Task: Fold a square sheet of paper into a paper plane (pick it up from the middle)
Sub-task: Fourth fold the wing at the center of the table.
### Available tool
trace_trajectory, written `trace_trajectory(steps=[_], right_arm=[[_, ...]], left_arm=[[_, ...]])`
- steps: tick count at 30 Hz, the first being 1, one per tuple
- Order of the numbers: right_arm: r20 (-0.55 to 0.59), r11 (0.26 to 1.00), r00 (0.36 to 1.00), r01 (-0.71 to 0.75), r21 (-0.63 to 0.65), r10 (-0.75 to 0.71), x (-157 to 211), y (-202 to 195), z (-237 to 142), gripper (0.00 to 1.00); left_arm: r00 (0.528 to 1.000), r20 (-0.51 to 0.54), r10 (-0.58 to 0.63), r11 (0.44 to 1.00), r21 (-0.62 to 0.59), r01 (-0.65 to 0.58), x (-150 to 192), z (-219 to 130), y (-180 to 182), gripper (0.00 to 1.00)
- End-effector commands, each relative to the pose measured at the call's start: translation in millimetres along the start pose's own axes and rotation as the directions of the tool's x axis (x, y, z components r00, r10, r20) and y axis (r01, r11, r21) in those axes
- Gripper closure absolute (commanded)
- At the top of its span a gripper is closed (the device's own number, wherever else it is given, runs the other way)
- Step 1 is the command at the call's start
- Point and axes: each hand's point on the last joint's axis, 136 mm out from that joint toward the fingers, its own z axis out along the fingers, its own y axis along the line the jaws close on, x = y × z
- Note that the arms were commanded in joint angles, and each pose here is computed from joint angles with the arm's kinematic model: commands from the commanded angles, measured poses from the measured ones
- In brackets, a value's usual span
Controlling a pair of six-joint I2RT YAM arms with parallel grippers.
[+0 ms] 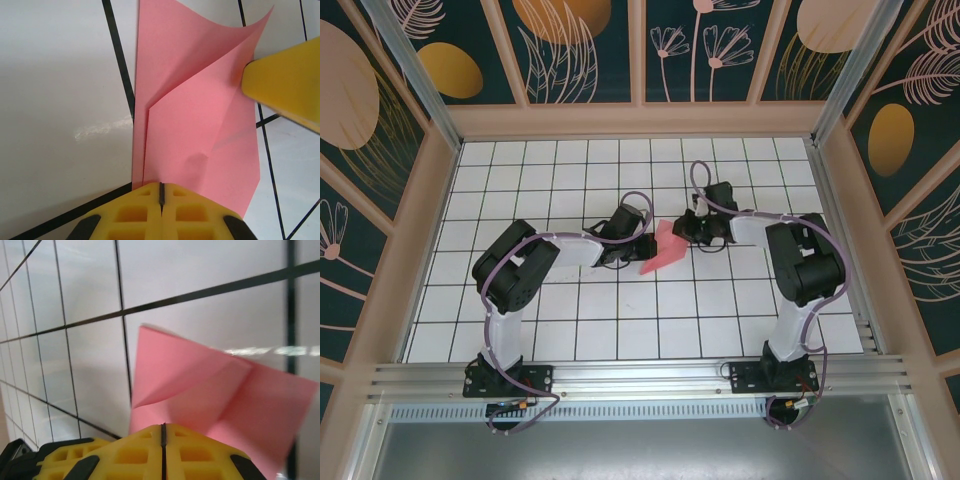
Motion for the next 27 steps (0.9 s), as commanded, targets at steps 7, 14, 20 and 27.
trace_trajectory(steps=[7, 14, 20, 27], right_arm=[[-0.066, 0.999, 0.997, 0.036, 0.015, -0.035, 6, -5, 20, 0.90], [0.002, 0.987, 1.000, -0.029, 0.159, 0.029, -29, -60, 15, 0.91], [0.107, 0.984, 0.992, -0.081, 0.157, 0.065, -75, -79, -5, 0.91], [0.173, 0.999, 0.985, -0.014, 0.033, 0.008, -102, -34, -38, 0.91]], left_arm=[[0.987, -0.154, -0.043, 0.982, -0.189, 0.013, 51, 12, 56, 1.00], [0.986, -0.162, -0.049, 0.981, -0.195, 0.017, 54, 11, 58, 1.00], [0.986, -0.163, -0.047, 0.981, -0.192, 0.015, 55, 10, 57, 1.00], [0.987, -0.155, -0.044, 0.982, -0.187, 0.014, 50, 11, 55, 1.00]])
